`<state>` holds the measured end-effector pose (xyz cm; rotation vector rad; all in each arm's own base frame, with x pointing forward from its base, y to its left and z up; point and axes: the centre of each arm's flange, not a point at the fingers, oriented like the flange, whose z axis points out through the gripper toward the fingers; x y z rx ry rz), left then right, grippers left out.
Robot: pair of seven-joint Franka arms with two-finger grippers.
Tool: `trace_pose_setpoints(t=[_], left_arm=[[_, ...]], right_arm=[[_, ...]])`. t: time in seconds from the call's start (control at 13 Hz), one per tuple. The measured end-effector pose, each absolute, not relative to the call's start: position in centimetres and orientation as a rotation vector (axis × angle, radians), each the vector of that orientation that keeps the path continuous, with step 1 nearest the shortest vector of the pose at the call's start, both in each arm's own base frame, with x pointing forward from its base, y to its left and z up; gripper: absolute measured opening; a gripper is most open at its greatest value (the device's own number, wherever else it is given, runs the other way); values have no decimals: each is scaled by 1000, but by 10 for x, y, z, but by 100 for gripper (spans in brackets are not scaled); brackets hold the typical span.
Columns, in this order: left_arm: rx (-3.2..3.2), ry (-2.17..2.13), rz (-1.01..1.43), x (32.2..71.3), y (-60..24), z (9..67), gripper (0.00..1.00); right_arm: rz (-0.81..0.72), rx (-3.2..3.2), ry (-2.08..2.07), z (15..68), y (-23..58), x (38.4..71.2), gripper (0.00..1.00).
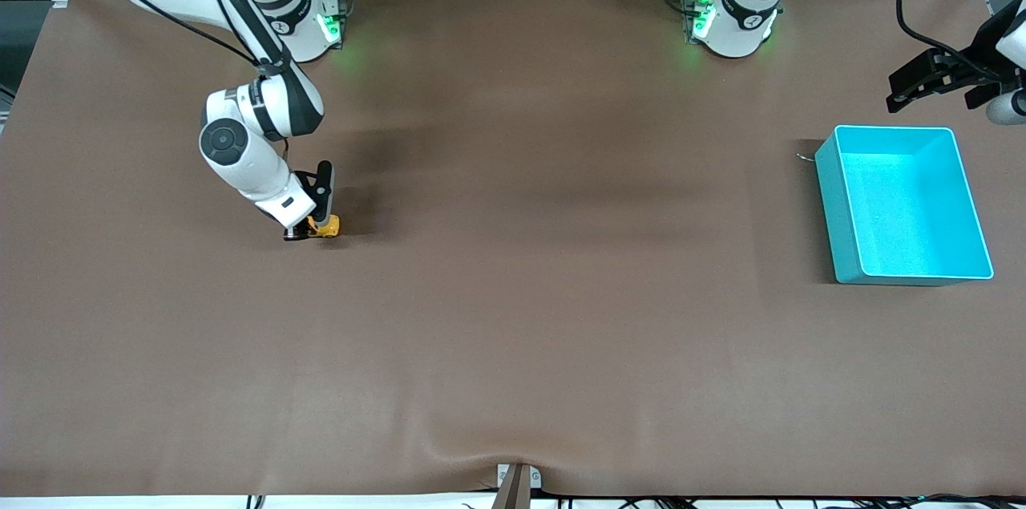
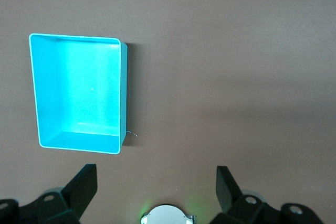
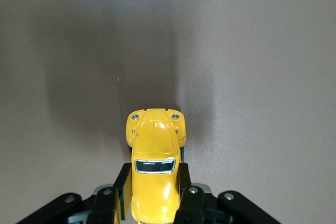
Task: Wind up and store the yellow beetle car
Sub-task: 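Press the car down and drag it backward with the right gripper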
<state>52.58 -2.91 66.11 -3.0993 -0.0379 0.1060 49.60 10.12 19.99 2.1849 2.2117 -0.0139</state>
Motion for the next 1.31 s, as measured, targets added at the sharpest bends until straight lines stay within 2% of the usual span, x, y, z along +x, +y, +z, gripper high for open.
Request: trace_pose_setpoints(t=[1.31], left_arm=[[-3098,-39,118,526,-29,658,100]], right_arm=[[-24,2248,2148,199,73,500,39]])
